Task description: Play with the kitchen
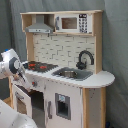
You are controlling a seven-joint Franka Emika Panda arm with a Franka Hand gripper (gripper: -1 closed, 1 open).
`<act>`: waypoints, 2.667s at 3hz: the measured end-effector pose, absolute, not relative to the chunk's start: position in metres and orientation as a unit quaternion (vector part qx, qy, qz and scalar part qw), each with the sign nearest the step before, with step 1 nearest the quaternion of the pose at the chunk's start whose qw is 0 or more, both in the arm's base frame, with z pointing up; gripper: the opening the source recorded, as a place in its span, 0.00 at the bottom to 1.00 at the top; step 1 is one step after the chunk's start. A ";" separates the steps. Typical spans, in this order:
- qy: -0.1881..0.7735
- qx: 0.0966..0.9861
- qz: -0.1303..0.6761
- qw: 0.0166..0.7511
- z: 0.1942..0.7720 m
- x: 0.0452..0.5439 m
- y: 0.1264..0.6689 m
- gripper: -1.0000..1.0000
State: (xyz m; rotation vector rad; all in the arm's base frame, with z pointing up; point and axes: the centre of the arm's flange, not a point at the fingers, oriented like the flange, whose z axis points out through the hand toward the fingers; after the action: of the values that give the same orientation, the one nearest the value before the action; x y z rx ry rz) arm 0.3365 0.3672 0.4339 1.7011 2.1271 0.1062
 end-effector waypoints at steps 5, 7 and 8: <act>0.824 0.545 -0.002 0.154 0.372 0.388 0.372 1.00; 0.825 0.543 0.000 0.156 0.367 0.394 0.375 0.00; 0.826 0.542 0.003 0.156 0.368 0.399 0.380 0.00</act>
State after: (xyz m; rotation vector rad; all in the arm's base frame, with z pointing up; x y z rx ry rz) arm 0.3987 0.3797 0.3685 1.5526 2.3635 0.0087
